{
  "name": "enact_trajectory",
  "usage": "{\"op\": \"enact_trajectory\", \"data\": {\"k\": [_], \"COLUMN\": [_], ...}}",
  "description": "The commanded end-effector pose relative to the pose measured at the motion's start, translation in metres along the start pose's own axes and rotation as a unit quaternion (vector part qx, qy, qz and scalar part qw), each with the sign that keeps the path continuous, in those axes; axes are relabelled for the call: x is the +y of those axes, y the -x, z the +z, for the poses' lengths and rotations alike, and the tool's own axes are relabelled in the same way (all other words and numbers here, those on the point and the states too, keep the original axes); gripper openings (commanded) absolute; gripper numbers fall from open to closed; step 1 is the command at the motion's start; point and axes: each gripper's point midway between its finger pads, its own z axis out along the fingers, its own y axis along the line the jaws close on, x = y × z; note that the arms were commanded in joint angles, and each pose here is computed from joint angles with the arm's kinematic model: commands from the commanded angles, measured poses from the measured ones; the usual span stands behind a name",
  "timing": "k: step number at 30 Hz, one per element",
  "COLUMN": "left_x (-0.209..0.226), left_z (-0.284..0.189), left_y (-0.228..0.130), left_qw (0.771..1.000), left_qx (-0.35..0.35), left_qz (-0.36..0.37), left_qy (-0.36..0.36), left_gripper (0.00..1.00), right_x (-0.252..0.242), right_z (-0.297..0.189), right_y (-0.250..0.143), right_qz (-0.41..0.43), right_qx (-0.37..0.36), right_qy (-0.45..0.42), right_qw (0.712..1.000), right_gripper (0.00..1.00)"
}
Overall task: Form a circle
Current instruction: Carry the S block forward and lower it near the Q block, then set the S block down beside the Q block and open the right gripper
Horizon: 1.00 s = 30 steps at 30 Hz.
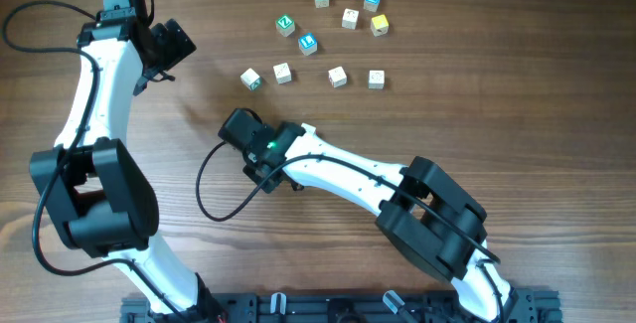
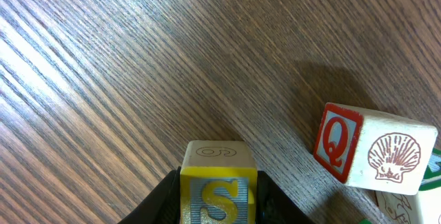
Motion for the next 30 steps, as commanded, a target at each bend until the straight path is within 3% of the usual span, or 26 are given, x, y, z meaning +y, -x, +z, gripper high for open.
{"op": "enact_trajectory", "data": {"k": [1, 11, 21, 30], "left_x": [0.0, 0.0, 0.0, 0.0], "left_z": [0.0, 0.0, 0.0, 0.0], "left_y": [0.001, 0.001, 0.001, 0.001], "left_qw": [1.0, 1.0, 1.0, 1.0], "left_qx": [-0.001, -0.001, -0.001, -0.001], "left_qz": [-0.005, -0.005, -0.005, -0.005], "left_qy": [-0.001, -0.001, -0.001, -0.001], "left_gripper": [1.0, 1.0, 1.0, 1.0], "right_x": [0.0, -0.004, -0.024, -0.01], "right_z": [-0.004, -0.004, -0.003, -0.002], "right_y": [0.001, -0.007, -0.011, -0.004], "right_qz": [-0.002, -0.231, -0.281, -0.32], "right_qx": [-0.004, 0.013, 0.027, 0.002], "right_qy": [0.004, 0.001, -0.007, 0.026], "right_qw": [1.0, 0.973, 0.959, 0.947], "right_gripper": [0.31, 0.26, 0.26, 0.27]}}
